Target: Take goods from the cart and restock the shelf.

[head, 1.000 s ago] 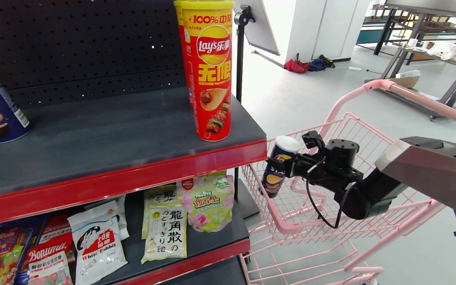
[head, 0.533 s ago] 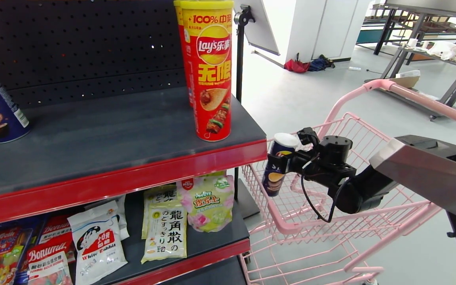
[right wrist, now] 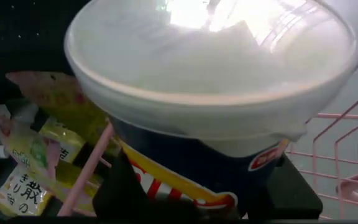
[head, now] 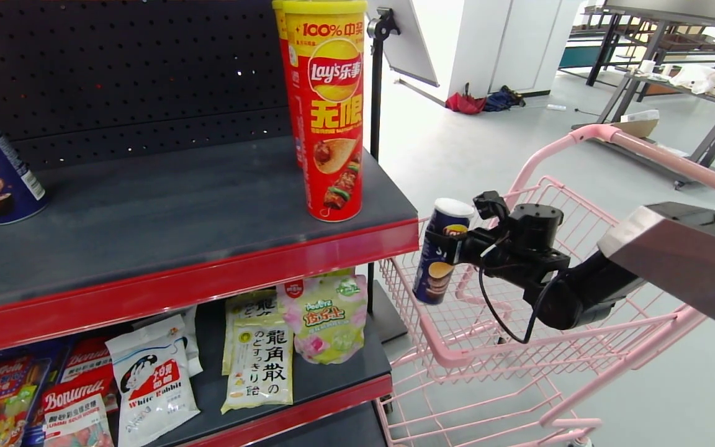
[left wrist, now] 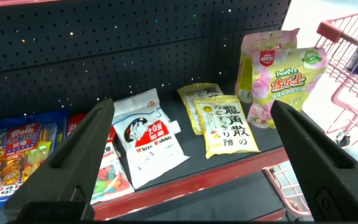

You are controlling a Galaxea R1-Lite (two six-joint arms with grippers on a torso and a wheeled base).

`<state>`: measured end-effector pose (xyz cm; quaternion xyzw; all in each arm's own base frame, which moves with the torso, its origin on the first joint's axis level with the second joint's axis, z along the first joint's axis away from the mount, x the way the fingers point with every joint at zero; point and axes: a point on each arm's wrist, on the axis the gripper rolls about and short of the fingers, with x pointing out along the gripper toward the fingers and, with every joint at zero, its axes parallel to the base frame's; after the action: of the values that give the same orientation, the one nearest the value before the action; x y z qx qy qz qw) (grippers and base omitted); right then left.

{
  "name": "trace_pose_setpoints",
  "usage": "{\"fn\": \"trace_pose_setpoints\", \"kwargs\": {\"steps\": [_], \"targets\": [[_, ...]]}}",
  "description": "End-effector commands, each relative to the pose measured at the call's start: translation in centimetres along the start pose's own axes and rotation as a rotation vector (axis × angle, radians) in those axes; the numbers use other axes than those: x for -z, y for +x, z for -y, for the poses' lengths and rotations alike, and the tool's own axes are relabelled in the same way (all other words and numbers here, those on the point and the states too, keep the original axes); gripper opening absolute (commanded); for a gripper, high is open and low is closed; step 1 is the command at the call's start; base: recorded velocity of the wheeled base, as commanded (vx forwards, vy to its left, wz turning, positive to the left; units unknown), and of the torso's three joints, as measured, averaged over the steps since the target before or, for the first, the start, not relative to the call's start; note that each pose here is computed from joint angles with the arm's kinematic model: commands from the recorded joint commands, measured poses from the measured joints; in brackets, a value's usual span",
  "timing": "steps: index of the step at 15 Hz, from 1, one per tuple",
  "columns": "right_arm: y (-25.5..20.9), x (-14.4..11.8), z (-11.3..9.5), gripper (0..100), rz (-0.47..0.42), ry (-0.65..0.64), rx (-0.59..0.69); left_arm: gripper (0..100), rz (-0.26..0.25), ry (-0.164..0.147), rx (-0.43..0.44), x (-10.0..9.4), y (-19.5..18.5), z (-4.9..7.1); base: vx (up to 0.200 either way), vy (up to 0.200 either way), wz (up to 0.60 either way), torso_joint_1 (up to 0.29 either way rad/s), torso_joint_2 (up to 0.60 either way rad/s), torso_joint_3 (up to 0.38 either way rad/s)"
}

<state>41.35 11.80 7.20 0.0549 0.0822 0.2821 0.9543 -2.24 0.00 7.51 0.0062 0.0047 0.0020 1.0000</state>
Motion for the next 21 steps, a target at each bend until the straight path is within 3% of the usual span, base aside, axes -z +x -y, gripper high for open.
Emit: {"fn": "trace_pose_setpoints", "kwargs": {"steps": [1,4,6,7,8,13,15,18,21], "targets": [[-4.6,-8.1,-1.1,0,0.128,-0.050,0.056,100,0.000,0.000,-0.001,0.0,0.0,0.0,0.000,0.000,0.00,0.000,0.00,0.000],[-12.4,-15.1,-3.2,0,0.200,-0.154,0.151,100,0.002,0.000,-0.001,0.0,0.0,0.0,0.000,0.000,0.00,0.000,0.00,0.000],[-17.0,-16.1,-5.2,0,0.210,-0.143,0.266,100,0.002,0.000,-0.001,0.0,0.0,0.0,0.000,0.000,0.00,0.000,0.00,0.000],[-21.8,-15.0,-6.5,0,0.159,-0.143,0.428,100,0.002,0.000,0.002,0.0,0.0,0.0,0.000,0.000,0.00,0.000,0.00,0.000],[-25.4,-13.2,-7.4,0,0.111,-0.133,0.482,100,0.002,-0.002,0.002,0.0,0.0,0.0,0.000,0.000,0.00,0.000,0.00,0.000],[-36.8,-7.3,-11.1,0,0.033,-0.143,0.579,100,0.002,-0.002,0.002,0.0,0.0,0.0,0.000,0.000,0.00,0.000,0.00,0.000],[-39.1,-5.3,-12.1,0,-0.017,-0.138,0.569,100,0.002,-0.002,0.002,0.0,0.0,0.0,0.000,0.000,0.00,0.000,0.00,0.000],[-40.3,-3.4,-12.5,0,-0.023,-0.142,0.575,100,0.002,-0.002,0.002,0.0,0.0,0.0,0.000,0.000,0.00,0.000,0.00,0.000],[-40.4,-3.0,-12.6,0,-0.026,-0.158,0.575,100,0.002,-0.002,0.002,0.0,0.0,0.0,0.000,0.000,0.00,0.022,-0.08,-0.046]]}}
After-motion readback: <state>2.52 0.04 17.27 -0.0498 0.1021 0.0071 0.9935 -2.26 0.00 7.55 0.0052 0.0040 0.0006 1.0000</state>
